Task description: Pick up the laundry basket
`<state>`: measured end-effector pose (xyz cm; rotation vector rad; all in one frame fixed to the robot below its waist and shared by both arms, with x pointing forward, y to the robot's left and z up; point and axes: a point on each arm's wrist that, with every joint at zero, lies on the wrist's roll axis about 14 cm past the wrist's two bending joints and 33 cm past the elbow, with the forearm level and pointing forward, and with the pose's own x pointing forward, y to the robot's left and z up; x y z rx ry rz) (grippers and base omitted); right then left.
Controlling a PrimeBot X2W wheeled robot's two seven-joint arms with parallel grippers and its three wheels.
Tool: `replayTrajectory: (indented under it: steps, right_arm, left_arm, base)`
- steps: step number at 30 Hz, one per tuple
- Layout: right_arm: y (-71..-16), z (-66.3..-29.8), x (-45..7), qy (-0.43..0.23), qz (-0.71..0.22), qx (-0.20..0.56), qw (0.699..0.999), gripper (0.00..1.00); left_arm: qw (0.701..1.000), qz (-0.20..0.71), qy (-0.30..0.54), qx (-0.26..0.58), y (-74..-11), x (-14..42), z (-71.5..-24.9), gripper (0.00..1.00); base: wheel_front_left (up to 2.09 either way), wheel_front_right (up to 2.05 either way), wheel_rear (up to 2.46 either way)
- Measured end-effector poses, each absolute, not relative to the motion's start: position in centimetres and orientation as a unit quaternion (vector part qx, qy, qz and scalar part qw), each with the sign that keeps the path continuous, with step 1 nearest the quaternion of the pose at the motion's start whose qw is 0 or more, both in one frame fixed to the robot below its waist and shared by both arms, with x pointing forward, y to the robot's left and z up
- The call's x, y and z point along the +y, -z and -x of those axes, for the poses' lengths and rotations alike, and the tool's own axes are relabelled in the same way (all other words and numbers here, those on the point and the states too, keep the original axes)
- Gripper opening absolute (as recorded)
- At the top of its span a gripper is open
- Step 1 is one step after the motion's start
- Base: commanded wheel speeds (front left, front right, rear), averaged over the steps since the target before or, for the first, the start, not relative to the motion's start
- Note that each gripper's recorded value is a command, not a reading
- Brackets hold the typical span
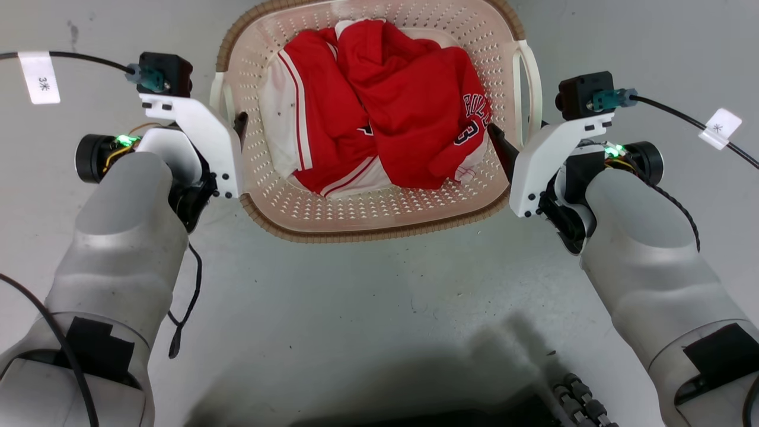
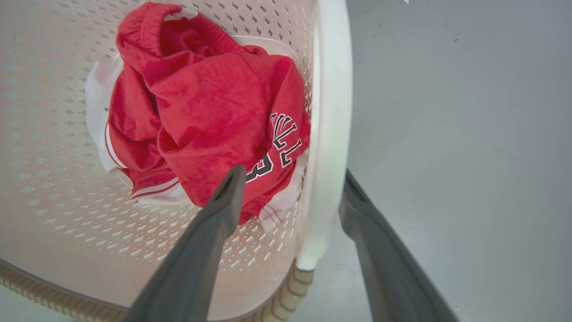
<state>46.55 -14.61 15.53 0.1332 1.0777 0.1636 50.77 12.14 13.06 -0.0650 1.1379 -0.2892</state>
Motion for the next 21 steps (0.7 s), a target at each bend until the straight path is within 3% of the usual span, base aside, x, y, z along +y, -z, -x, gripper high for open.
replayTrajectory:
  steps: [3, 4, 5, 6, 7, 8, 9, 21]
  right_arm:
    - [-15.1, -46.5, -14.5, -0.080, -0.064, 0.515, 0.851, 1.00]
    - [-15.1, -46.6, -14.4, -0.080, -0.065, 0.514, 0.851, 0.90]
    - [-15.0, -46.6, -14.4, -0.082, -0.065, 0.514, 0.851, 0.69]
    - [-14.9, -46.5, -14.3, -0.084, -0.062, 0.515, 0.850, 0.55]
    - [-14.9, -46.5, -14.3, -0.083, -0.065, 0.516, 0.850, 0.42]
    - [-14.9, -46.5, -14.3, -0.082, -0.067, 0.516, 0.850, 0.10]
    - [-14.8, -46.5, -14.3, -0.081, -0.069, 0.516, 0.850, 0.00]
    - [-15.3, -46.7, -13.9, -0.084, -0.074, 0.511, 0.852, 0.00]
  left_arm:
    - [0.830, 0.029, 0.139, 0.539, -12.6, 12.0, -50.9, 1.00]
    - [0.830, 0.028, 0.141, 0.539, -12.5, 11.9, -50.9, 1.00]
    - [0.831, 0.029, 0.141, 0.537, -12.5, 11.8, -51.0, 1.00]
    - [0.829, 0.032, 0.141, 0.540, -12.4, 11.7, -51.0, 0.78]
    - [0.828, 0.033, 0.142, 0.541, -12.4, 11.6, -50.9, 0.42]
    - [0.828, 0.034, 0.143, 0.541, -12.4, 11.5, -50.9, 0.00]
    - [0.828, 0.035, 0.144, 0.541, -12.4, 11.4, -50.9, 0.00]
    - [0.828, 0.037, 0.151, 0.539, -13.2, 10.9, -51.5, 0.00]
  base:
    - [0.00, 0.00, 0.00]
    - [0.00, 0.00, 0.00]
    - [0.00, 0.00, 0.00]
    - [0.00, 0.00, 0.00]
    - [0.00, 0.00, 0.00]
    - [0.00, 0.00, 0.00]
    - [0.00, 0.00, 0.00]
    - [0.00, 0.00, 0.00]
